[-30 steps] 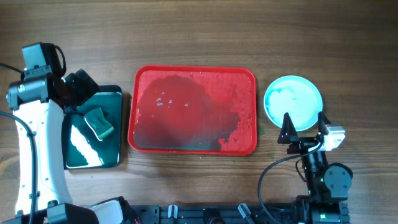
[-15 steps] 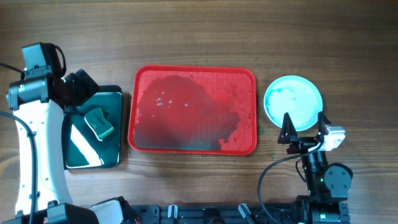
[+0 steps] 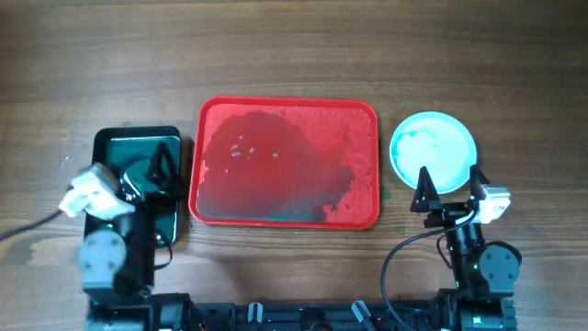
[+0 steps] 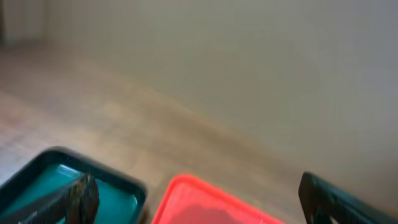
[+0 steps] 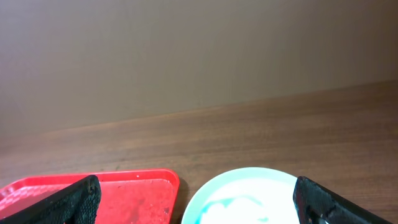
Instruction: Clean dirty plates on tray and stack at the side
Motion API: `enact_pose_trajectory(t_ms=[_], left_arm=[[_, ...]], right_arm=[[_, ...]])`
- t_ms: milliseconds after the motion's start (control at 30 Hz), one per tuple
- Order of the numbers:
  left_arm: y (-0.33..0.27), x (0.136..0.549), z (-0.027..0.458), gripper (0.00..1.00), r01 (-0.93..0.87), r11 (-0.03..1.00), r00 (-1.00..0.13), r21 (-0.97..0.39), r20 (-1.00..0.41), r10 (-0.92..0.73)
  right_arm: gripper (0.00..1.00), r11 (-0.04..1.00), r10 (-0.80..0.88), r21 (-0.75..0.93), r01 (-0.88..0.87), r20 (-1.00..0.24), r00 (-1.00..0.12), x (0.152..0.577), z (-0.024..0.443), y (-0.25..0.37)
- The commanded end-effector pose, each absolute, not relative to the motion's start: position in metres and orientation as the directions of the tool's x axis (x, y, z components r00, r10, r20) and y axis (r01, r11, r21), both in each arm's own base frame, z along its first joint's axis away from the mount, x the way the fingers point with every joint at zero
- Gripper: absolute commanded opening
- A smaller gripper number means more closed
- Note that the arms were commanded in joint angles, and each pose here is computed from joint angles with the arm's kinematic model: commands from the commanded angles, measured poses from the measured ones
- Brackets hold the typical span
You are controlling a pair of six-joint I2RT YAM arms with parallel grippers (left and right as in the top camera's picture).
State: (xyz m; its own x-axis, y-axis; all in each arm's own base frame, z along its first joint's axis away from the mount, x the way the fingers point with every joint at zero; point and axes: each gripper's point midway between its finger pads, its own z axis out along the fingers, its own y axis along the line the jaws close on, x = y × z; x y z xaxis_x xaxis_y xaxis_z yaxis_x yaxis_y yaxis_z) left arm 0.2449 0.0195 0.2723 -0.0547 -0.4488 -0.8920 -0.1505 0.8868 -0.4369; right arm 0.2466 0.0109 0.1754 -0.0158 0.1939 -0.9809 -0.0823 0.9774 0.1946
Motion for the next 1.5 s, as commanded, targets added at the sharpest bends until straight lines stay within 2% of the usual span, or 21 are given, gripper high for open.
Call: enact_pose_trajectory(t_ms=[0, 67, 133, 233, 367, 1467], left_arm=[[0.006, 0.244, 0.239, 1.00, -0.044, 0.892, -0.007, -0.450, -0.892, -0.451], [0.006, 0.244, 0.227, 1.00, -0.020, 0.894, 0.041, -0.448, -0.893, -0.447], [0.006, 0.240, 0.213, 1.00, -0.007, 0.926, 0.077, -0.377, -0.924, -0.376], [0.002, 0.242, 0.200, 1.00, 0.005, 0.952, 0.039, -0.307, -0.951, -0.307], [-0.002, 0.246, 0.156, 1.00, -0.008, 0.959, -0.076, -0.284, -0.956, -0.284], [-0.003, 0.246, 0.157, 1.00, 0.000, 0.961, -0.078, -0.278, -0.958, -0.277]], right_arm=[[1.00, 0.979, 0.183, 0.183, -0.087, -0.983, -0.005, 0.246, 0.178, 0.012], [1.00, 0.979, 0.183, 0.183, -0.087, -0.983, -0.005, 0.246, 0.178, 0.012], [1.00, 0.979, 0.183, 0.183, -0.087, -0.983, -0.005, 0.246, 0.178, 0.012], [1.00, 0.979, 0.183, 0.183, -0.087, -0.983, -0.005, 0.246, 0.178, 0.012], [1.00, 0.979, 0.183, 0.183, -0.087, -0.983, -0.005, 0.246, 0.178, 0.012], [1.00, 0.979, 0.183, 0.183, -0.086, -0.983, -0.006, 0.246, 0.177, 0.012]])
